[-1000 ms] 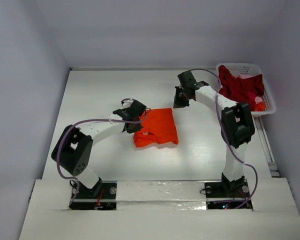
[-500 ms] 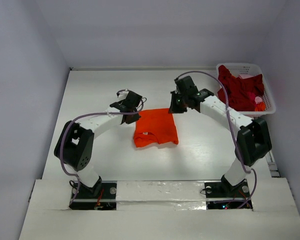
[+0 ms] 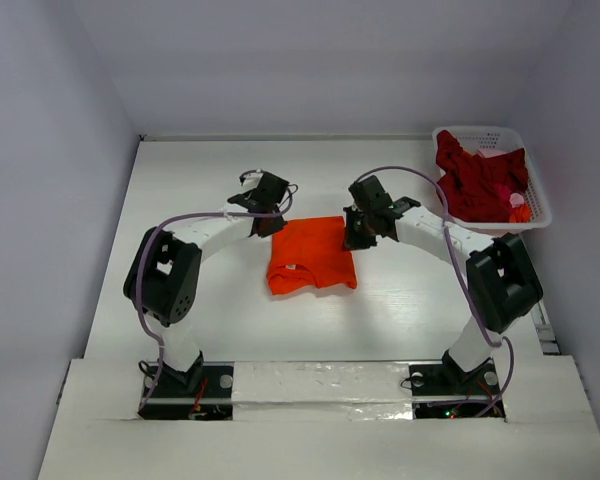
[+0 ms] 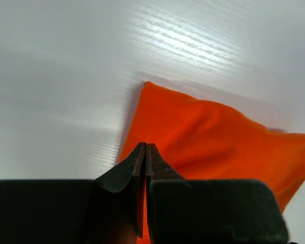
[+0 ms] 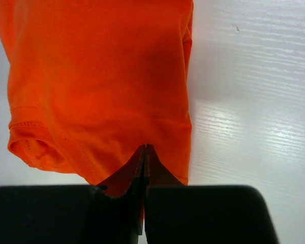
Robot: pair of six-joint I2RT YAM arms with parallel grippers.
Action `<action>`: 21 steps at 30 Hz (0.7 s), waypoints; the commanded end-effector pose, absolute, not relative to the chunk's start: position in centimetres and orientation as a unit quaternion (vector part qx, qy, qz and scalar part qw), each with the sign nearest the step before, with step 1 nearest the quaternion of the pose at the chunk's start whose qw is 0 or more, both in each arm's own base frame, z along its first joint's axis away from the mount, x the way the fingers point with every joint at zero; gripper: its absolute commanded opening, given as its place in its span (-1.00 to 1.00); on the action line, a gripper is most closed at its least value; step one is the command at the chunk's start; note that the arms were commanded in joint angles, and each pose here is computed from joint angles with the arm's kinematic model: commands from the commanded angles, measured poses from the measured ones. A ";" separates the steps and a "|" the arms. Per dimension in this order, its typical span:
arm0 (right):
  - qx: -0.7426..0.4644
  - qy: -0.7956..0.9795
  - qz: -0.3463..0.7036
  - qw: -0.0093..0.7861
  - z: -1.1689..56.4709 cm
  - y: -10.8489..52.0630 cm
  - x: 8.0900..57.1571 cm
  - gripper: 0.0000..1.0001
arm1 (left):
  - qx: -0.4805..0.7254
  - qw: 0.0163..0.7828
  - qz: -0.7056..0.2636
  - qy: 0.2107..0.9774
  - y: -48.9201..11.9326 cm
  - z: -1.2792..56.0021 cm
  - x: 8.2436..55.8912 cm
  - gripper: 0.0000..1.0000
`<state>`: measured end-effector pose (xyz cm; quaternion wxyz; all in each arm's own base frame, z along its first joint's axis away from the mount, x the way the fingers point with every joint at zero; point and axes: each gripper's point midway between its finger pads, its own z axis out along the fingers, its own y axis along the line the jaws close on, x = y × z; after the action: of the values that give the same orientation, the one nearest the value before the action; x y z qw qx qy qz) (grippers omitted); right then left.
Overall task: Fold and stack the t-shirts
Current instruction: Fold the tshirt
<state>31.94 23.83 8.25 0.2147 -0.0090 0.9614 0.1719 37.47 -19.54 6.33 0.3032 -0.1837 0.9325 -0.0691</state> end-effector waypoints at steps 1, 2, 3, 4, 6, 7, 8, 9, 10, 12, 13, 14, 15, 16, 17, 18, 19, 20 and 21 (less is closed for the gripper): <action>-0.009 0.951 0.194 0.238 9.1 24.9 32.9 -1.00 | -0.183 0.333 -0.086 0.921 -20.1 9.0 39.2 -1.00; -0.013 0.951 0.196 0.239 9.2 25.3 32.8 -1.00 | -0.183 0.334 -0.087 0.920 -20.1 9.1 39.3 -1.00; -0.013 0.951 0.195 0.238 9.1 25.2 32.8 -1.00 | -0.186 0.335 -0.084 0.920 -19.8 8.9 39.5 -1.00; -0.017 0.952 0.194 0.236 9.0 25.5 32.5 -1.00 | -0.186 0.333 -0.083 0.921 -19.8 8.7 39.6 -1.00; -0.015 0.953 0.194 0.234 8.8 25.4 32.3 -1.00 | -0.185 0.328 -0.083 0.923 -20.0 8.2 39.6 -1.00; -0.019 0.952 0.197 0.233 8.9 25.7 31.9 -1.00 | -0.185 0.327 -0.084 0.923 -20.0 8.1 39.7 -1.00; -0.018 0.952 0.197 0.234 8.9 25.6 31.9 -1.00 | -0.184 0.327 -0.084 0.923 -20.1 7.9 39.7 -1.00; -0.016 0.953 0.196 0.231 8.7 25.5 31.7 -1.00 | -0.184 0.329 -0.090 0.922 -20.3 7.9 39.9 -1.00; -0.016 0.953 0.196 0.230 8.6 25.5 31.6 -1.00 | -0.183 0.328 -0.092 0.922 -20.4 7.7 39.9 -1.00; -0.018 0.954 0.198 0.226 8.3 25.6 31.0 -1.00 | -0.186 0.326 -0.095 0.922 -20.4 7.4 40.3 -1.00; -0.016 0.954 0.198 0.226 8.3 25.5 30.9 -1.00 | -0.185 0.324 -0.095 0.923 -20.5 7.2 40.4 -1.00; -0.016 0.953 0.200 0.225 8.2 25.5 30.8 -1.00 | -0.184 0.321 -0.095 0.924 -20.6 7.0 40.5 -1.00; -0.014 0.954 0.201 0.223 8.1 25.5 30.6 -1.00 | -0.182 0.319 -0.097 0.925 -20.8 6.8 40.6 -1.00; -0.012 0.956 0.199 0.217 7.6 25.3 30.3 -1.00 | -0.180 0.316 -0.099 0.926 -21.0 6.7 40.6 -1.00; -0.011 0.955 0.202 0.217 7.5 25.4 30.2 -1.00 | -0.178 0.315 -0.100 0.927 -21.1 6.6 40.8 -1.00; -0.012 0.955 0.205 0.213 7.3 25.6 29.8 -1.00 | -0.175 0.307 -0.101 0.930 -21.3 6.0 40.7 -1.00; -0.011 0.957 0.202 0.206 6.7 25.4 29.3 -1.00 | -0.174 0.303 -0.100 0.932 -21.4 5.7 40.7 -1.00; -0.010 0.957 0.206 0.206 6.6 25.5 29.2 -1.00 | -0.174 0.301 -0.100 0.932 -21.5 5.6 40.8 -1.00; -0.008 0.957 0.207 0.203 6.4 25.5 29.0 -1.00 | -0.173 0.295 -0.101 0.934 -21.6 5.1 40.7 -1.00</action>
<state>28.97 24.26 5.02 0.1807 -0.0074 0.9676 0.1760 39.47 -20.77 4.05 0.2853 -0.1798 0.9379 -0.0817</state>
